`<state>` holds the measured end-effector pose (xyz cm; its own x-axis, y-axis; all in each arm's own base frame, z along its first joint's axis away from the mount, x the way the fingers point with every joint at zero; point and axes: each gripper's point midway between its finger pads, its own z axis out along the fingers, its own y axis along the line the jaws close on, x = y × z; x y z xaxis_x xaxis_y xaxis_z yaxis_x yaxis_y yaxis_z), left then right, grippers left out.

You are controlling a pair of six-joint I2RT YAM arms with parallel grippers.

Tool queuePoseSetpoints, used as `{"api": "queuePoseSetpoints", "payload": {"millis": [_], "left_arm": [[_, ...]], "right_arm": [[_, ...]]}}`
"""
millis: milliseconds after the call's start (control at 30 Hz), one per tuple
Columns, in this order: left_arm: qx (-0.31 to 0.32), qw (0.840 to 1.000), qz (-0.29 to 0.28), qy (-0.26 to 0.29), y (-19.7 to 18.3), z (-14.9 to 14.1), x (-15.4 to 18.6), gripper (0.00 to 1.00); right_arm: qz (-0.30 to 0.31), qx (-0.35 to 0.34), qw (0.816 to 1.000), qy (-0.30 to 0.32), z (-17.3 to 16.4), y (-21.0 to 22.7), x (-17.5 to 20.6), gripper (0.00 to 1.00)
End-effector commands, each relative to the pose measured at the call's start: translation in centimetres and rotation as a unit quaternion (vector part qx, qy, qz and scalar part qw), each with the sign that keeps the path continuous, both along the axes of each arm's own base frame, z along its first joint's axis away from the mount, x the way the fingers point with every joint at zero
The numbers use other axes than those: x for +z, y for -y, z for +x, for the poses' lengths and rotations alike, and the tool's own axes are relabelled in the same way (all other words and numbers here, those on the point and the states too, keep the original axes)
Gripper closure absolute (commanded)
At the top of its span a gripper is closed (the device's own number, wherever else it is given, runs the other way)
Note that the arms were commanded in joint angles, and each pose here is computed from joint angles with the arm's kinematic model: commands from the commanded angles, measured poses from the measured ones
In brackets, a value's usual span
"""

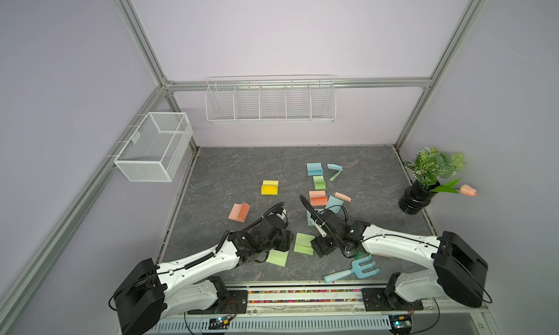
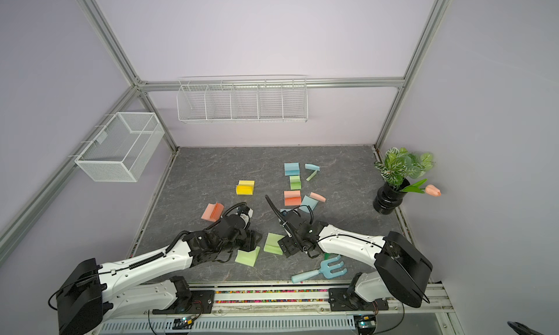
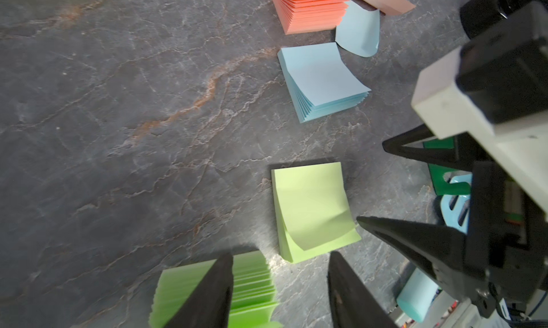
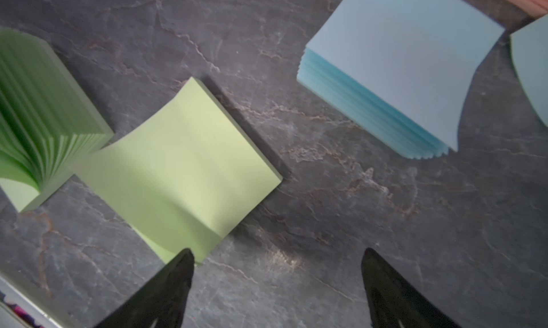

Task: Tear off pages from different memo pads
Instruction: Pick up the memo pad from the center of the board.

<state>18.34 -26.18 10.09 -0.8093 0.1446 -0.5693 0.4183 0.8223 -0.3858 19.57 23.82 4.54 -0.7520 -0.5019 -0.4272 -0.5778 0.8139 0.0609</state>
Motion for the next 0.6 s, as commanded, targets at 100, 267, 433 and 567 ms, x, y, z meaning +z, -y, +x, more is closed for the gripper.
{"api": "queuePoseSetpoints", "payload": {"millis": [100, 267, 433, 567], "left_arm": [[-0.052, 0.999, 0.003, -0.011, 1.3, -1.0, -1.1, 0.47], [-0.081, 0.996, 0.017, -0.022, 1.7, -1.5, -2.3, 0.51], [-0.086, 0.993, 0.067, -0.044, 1.7, -1.2, -4.2, 0.59], [-0.081, 0.992, 0.077, -0.055, 2.2, -0.8, -5.3, 0.67]], "right_arm": [[-0.005, -0.017, 0.999, 0.027, 1.2, -0.2, 0.8, 0.11], [-0.011, -0.022, 0.999, 0.033, 1.4, 0.1, 0.8, 0.11], [-0.008, -0.019, 0.999, 0.031, 1.4, -0.1, 0.9, 0.11], [0.012, -0.005, 1.0, 0.026, 0.9, -0.6, 1.4, 0.11]]}}
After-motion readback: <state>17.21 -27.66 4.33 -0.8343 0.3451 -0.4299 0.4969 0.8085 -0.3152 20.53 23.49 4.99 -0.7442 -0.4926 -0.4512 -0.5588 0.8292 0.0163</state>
